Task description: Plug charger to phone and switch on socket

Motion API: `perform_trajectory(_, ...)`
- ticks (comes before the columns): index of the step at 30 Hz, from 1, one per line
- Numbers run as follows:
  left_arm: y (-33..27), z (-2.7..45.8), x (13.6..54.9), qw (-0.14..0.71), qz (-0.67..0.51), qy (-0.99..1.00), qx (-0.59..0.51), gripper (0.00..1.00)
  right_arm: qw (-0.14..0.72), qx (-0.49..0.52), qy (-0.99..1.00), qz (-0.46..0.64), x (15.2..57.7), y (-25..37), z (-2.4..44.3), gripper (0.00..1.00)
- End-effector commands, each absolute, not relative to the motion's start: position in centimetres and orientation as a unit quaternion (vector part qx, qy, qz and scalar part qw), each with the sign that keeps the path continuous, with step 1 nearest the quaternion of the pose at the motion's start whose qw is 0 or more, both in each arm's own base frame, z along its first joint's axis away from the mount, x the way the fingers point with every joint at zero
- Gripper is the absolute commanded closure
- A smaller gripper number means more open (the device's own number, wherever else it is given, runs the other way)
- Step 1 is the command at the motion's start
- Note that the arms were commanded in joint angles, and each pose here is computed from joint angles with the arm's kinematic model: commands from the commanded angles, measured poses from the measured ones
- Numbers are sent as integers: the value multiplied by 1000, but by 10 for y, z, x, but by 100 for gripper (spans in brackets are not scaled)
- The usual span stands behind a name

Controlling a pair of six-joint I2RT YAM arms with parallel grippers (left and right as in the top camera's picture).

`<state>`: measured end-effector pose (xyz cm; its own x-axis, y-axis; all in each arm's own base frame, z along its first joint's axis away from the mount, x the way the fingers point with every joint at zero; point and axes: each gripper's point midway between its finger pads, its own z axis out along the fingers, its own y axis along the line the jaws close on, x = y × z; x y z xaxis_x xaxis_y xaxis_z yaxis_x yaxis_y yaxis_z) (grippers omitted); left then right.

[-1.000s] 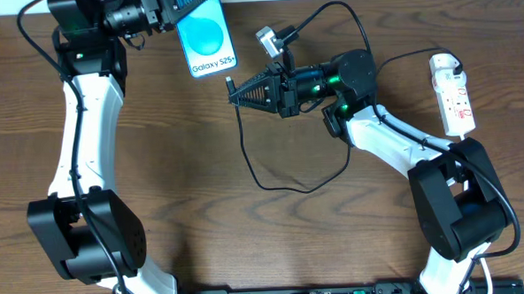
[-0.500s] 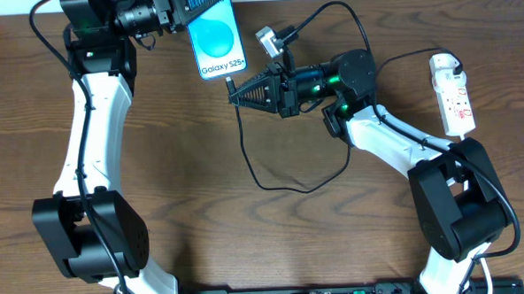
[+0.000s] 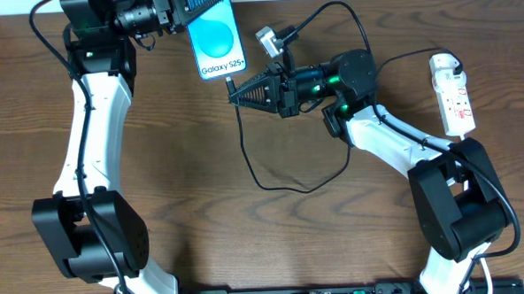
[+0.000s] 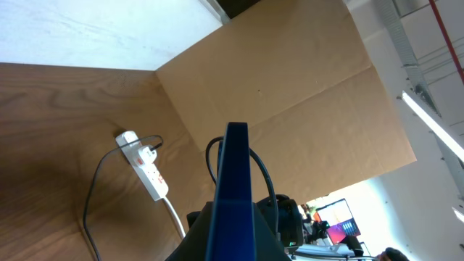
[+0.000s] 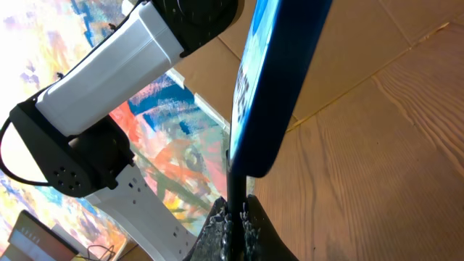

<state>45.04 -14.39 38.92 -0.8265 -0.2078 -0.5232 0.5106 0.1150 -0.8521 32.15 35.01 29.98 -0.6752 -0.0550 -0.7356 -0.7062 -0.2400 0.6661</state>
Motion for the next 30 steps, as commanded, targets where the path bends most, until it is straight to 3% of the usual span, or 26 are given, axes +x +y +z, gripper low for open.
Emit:
perform_trajectory(1,-144,395,445,280,-654,691,128,93,233,-327,573,714,325,350,301,99)
perform_trajectory(30,-156,395,441,276,-656,687,145,92,234,-323,576,714,329,347,301,99)
